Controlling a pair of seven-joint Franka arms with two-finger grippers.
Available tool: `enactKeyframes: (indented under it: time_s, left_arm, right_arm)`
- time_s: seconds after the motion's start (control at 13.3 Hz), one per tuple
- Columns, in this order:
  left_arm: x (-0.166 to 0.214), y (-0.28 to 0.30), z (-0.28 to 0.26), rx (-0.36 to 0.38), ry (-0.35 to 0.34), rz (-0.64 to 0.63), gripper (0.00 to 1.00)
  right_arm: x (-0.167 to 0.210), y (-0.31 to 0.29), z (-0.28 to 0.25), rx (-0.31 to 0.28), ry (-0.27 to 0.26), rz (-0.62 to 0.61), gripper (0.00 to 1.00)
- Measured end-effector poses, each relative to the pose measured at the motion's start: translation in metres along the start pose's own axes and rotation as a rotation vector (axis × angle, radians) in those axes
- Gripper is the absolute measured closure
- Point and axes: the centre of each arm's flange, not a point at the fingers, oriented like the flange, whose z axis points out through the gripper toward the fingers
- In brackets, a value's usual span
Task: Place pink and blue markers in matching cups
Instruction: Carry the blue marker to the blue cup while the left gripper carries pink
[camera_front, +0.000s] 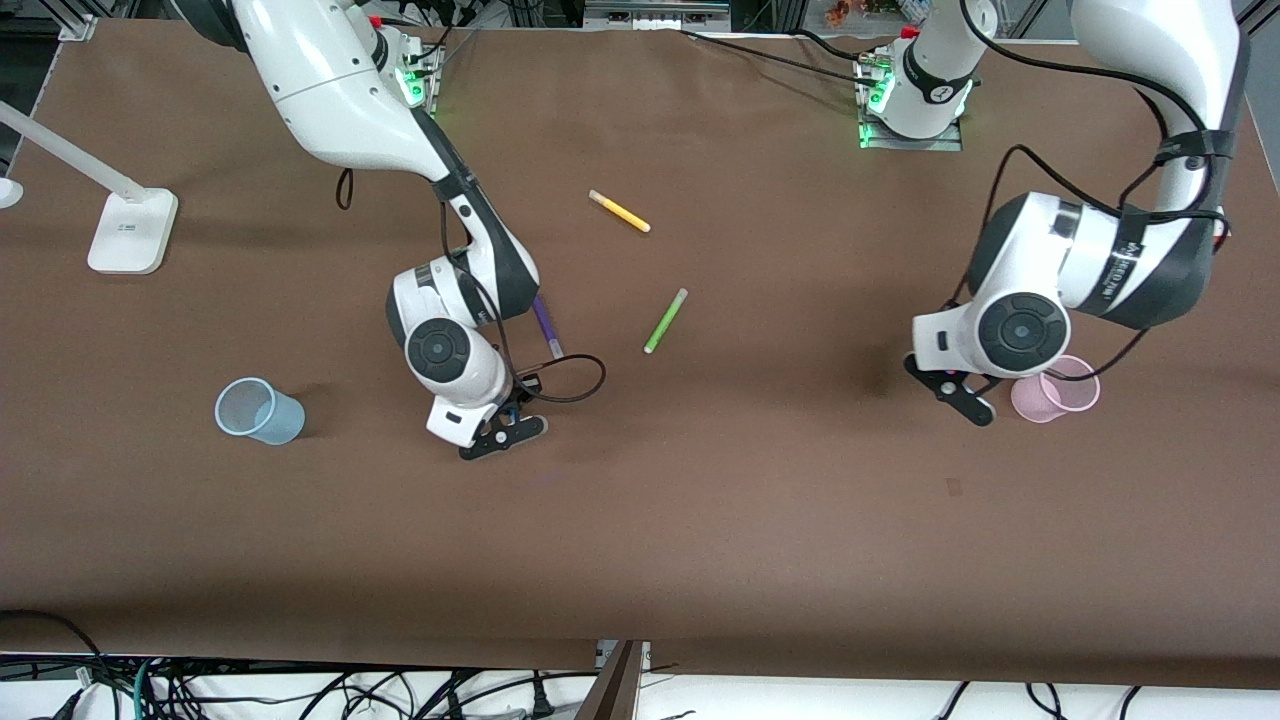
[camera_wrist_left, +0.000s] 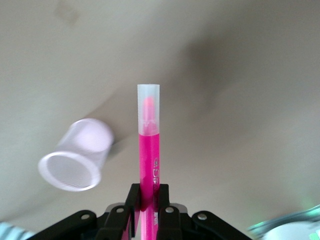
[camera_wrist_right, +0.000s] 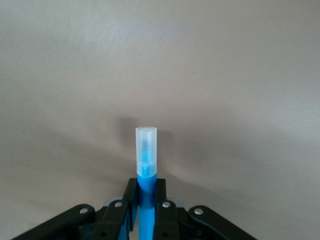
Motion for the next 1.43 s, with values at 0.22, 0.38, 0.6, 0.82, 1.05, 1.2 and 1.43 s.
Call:
enactKeyframes:
  time_s: [0.22,0.38,0.6,0.82,1.05,1.2,1.43]
  left_arm:
    - [-0.037,-0.056,0.026,0.079,-0.09,0.087,0.82]
    - [-0.053,-0.077,0.036,0.136,-0.17,0.14,0.82]
    - [-0.046,-0.081,0.054,0.199,-0.285,0.2,0.82]
    - [-0.028,-0.08,0.089,0.246,-0.384,0.261,0.82]
    - [-0.018,-0.077,0.107,0.254,-0.416,0.284,0.82]
    - [-0.016,-0.074,0.116,0.256,-0.445,0.268,0.82]
    - [-0.012,-0.066,0.127,0.25,-0.466,0.246,0.82]
  right_arm:
    - [-0.001,0.059,-0.061,-0.003,0.035,-0.11,0.83]
    - [-0.007,0.095,-0.092,-0.007,0.052,-0.183,0.83]
    - [-0.023,0.148,-0.114,0.003,0.029,-0.311,0.83]
    - [-0.043,0.198,-0.12,0.11,0.044,-0.428,0.83]
    - [-0.069,0.259,-0.119,0.217,0.107,-0.544,0.83]
    - [-0.09,0.301,-0.118,0.277,0.179,-0.626,0.83]
    - [-0.116,0.34,-0.116,0.337,0.241,-0.705,0.83]
